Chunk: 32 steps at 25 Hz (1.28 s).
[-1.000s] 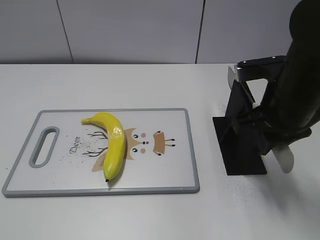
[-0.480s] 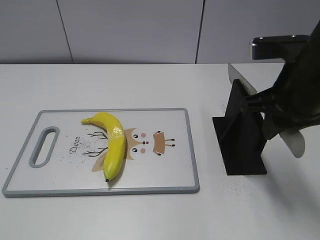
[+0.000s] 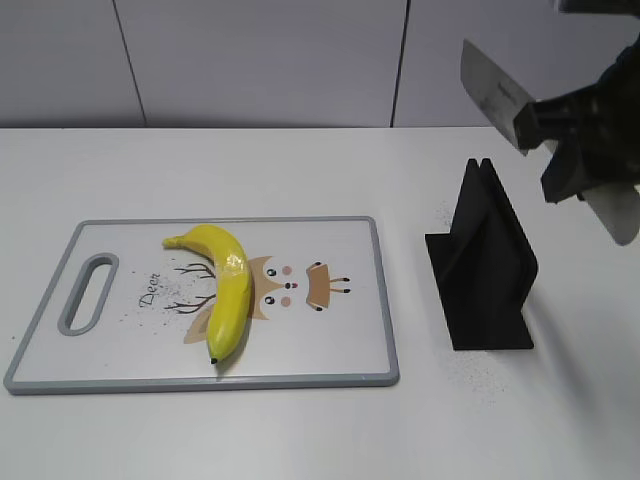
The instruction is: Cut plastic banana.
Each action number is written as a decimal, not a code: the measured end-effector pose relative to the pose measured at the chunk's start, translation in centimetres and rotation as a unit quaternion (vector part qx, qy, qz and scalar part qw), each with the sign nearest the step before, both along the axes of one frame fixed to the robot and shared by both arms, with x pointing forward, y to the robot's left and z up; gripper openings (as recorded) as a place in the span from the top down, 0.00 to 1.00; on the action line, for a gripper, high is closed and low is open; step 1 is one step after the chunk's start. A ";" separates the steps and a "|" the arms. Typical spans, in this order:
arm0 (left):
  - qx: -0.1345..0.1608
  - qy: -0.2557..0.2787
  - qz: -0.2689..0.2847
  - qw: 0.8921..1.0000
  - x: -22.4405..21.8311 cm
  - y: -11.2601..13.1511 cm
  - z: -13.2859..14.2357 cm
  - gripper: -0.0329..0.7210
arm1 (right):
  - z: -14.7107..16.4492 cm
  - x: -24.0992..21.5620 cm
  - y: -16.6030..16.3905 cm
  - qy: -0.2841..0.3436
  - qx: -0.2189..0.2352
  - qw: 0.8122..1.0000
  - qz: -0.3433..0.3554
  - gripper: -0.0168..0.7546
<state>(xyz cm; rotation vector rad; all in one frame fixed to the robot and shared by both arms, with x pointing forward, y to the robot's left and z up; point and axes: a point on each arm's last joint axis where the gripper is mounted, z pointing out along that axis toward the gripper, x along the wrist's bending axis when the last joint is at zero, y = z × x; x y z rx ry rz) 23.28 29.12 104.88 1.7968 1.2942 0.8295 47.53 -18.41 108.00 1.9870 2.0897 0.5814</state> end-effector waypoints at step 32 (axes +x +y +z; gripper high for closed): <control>0.136 0.150 -0.267 0.942 25.9 -4.6 7.2 0.12 | -0.6 10.4 8.8 -0.121 -0.082 0.784 0.604 0.77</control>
